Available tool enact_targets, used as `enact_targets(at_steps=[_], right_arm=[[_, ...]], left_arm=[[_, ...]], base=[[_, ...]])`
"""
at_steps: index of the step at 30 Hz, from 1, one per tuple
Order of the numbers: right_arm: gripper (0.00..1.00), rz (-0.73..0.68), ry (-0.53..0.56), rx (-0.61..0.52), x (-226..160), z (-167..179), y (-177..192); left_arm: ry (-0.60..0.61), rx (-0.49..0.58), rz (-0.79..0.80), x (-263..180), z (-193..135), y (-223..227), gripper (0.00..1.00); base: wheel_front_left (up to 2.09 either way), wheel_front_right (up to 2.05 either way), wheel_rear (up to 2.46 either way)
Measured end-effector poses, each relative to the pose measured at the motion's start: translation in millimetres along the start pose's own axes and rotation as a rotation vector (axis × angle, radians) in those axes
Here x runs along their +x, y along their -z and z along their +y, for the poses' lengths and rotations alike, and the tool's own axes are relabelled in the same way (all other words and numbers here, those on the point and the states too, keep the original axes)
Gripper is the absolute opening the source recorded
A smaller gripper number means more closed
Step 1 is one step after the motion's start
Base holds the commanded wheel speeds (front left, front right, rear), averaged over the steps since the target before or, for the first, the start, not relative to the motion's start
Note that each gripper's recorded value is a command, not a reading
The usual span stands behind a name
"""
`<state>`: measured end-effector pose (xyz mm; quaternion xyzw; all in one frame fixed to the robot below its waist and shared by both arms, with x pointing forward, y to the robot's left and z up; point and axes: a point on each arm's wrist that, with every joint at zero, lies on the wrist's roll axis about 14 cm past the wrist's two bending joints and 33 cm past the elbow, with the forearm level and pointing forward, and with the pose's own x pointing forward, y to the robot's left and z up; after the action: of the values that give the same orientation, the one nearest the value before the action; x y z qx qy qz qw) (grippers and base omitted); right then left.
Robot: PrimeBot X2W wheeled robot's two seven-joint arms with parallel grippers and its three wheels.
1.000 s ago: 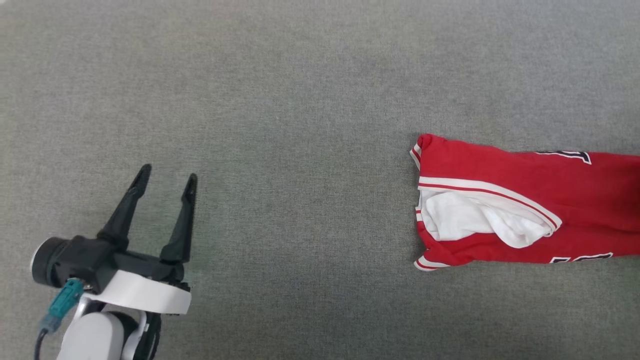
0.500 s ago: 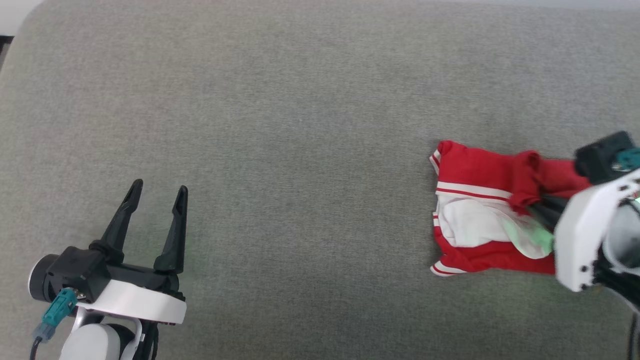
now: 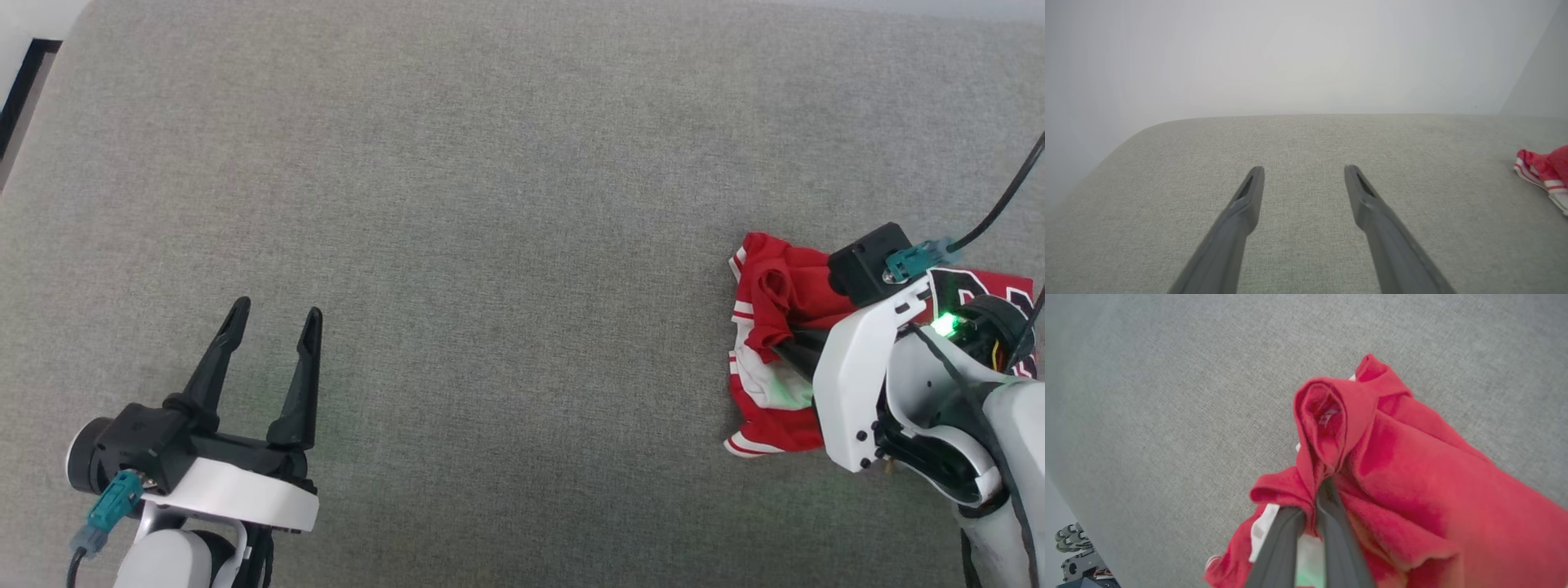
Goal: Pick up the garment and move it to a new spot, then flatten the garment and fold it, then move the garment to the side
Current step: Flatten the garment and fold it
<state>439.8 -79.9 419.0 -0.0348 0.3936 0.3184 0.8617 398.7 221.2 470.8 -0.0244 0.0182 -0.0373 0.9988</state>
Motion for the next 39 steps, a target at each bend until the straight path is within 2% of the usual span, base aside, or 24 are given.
enact_targets(at_steps=[1,2,3,4,5,6,13,23,28,33,39], right_arm=[[0.0,0.001,0.002,-0.001,1.3,-1.0,1.3],[0.08,0.002,0.005,0.001,2.5,-2.2,2.6],[0.22,0.002,0.008,0.003,3.3,-3.1,4.0],[0.41,0.004,0.01,0.008,3.9,-4.1,5.9],[0.76,-0.004,0.011,0.011,3.6,-4.1,5.5],[1.0,-0.017,0.014,0.014,2.8,-4.3,4.1],[1.0,-0.125,0.047,0.038,-19.5,-14.0,-14.4],[1.0,-0.353,0.22,0.118,-80.4,-66.7,-38.0],[1.0,-0.459,0.289,0.148,-96.9,-85.5,-28.7],[1.0,-0.665,0.366,0.108,-119.2,-96.5,-37.1],[1.0,-0.798,0.415,0.064,-131.7,-93.7,-28.3]], left_arm=[[0.0,0.0,0.001,-0.4,0.0,0.2,1.0],[-0.001,-0.002,0.001,-0.7,-0.1,0.3,1.0],[-0.005,-0.008,0.001,-1.1,0.6,0.3,1.0],[-0.01,-0.019,-0.003,-1.2,1.0,-0.4,1.0],[-0.012,-0.023,-0.007,-1.3,1.1,-1.5,1.0],[-0.013,-0.022,-0.01,-1.4,1.5,-2.7,1.0],[-0.006,-0.02,-0.03,-3.2,1.4,-10.4,1.0],[0.035,-0.059,-0.041,-7.0,-14.9,-13.6,1.0],[0.049,-0.076,-0.014,-9.7,-21.2,-5.4,1.0],[0.055,-0.085,-0.014,-10.3,-24.1,-5.6,1.0],[0.048,-0.089,-0.045,-12.5,-21.9,-15.8,1.0]], base=[[0.0,0.0,0.0],[0.0,0.0,0.0],[0.0,0.0,0.0],[0.0,0.0,0.0],[0.0,0.0,0.0],[0.0,0.0,0.0],[0.0,0.0,0.0],[0.0,0.0,0.0],[0.0,0.0,0.0],[0.0,0.0,0.0],[0.0,0.0,0.0]])
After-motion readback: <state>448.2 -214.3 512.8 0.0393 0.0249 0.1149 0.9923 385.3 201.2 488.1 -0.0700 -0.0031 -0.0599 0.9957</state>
